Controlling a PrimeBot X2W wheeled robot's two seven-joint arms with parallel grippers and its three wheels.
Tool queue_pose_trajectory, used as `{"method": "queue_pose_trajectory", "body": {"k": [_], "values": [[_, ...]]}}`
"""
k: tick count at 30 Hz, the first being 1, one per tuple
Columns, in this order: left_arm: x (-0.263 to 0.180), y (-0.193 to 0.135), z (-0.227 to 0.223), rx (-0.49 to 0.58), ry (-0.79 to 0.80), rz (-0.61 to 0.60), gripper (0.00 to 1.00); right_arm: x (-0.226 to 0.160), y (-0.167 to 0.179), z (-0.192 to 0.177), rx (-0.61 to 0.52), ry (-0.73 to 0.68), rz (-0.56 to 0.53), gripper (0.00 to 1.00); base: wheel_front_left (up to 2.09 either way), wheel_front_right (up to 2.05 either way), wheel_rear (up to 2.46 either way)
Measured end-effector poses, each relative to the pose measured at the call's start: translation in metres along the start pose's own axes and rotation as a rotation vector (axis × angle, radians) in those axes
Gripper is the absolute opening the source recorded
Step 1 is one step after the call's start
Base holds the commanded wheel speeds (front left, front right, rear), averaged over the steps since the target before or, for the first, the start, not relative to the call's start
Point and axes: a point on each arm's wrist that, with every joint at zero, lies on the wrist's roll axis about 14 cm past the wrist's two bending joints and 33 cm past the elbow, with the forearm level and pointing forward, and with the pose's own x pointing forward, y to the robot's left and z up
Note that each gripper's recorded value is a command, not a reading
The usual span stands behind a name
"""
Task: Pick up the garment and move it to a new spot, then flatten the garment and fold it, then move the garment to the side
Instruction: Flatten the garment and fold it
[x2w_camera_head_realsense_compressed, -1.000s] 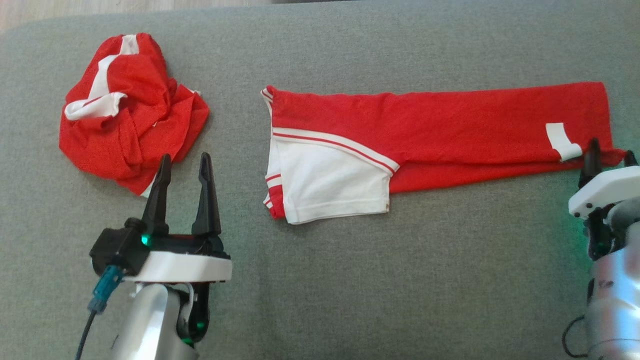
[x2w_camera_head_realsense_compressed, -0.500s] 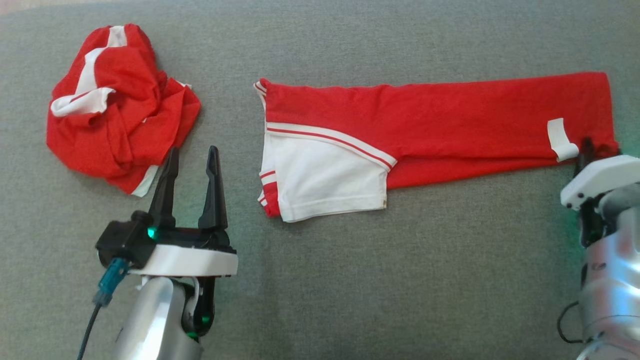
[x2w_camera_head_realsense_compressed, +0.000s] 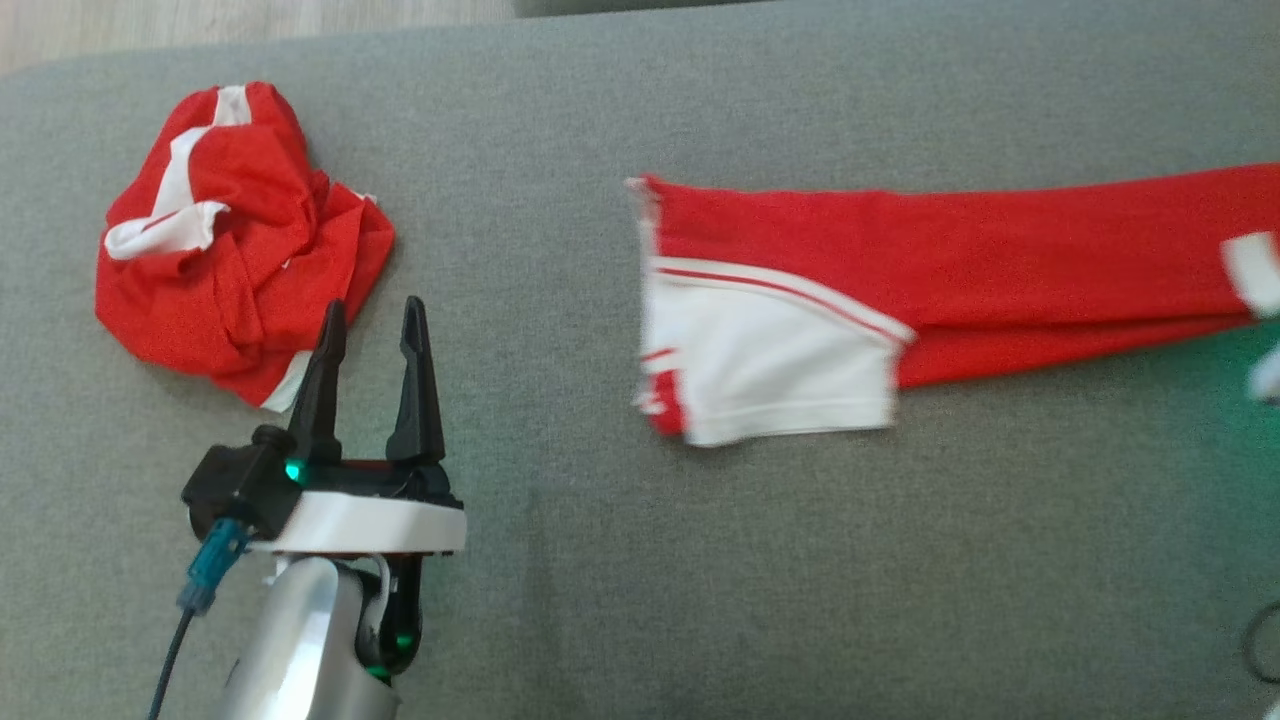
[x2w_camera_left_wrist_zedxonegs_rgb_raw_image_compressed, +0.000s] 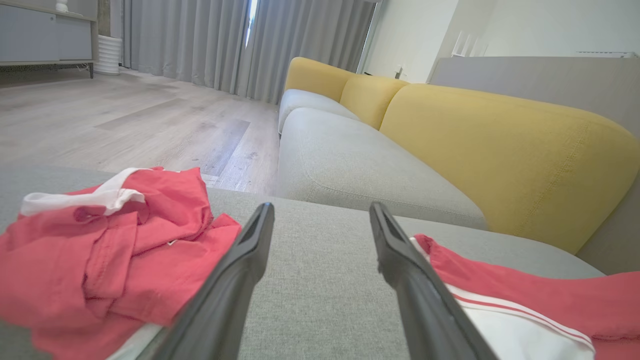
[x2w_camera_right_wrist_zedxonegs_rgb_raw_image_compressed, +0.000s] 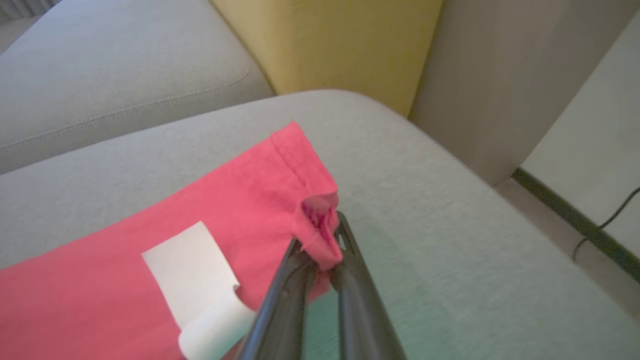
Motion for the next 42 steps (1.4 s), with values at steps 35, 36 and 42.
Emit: {"method": "queue_pose_trajectory", "body": {"k": [35, 36, 42], "values": [[-0.078, 0.021, 0.051, -0.004, -0.142, 0.116, 1.00, -0.127, 0.250, 0.064, -0.056, -0.288, 0.714, 0.00, 0.00, 0.00, 0.00], [-0.080, 0.023, 0.052, -0.004, -0.145, 0.123, 1.00, -0.130, 0.256, 0.061, -0.058, -0.280, 0.735, 0.00, 0.00, 0.00, 0.00], [-0.092, 0.034, 0.047, -0.006, -0.134, 0.164, 1.00, -0.151, 0.289, 0.025, -0.108, -0.195, 0.854, 0.00, 0.00, 0.00, 0.00]]}}
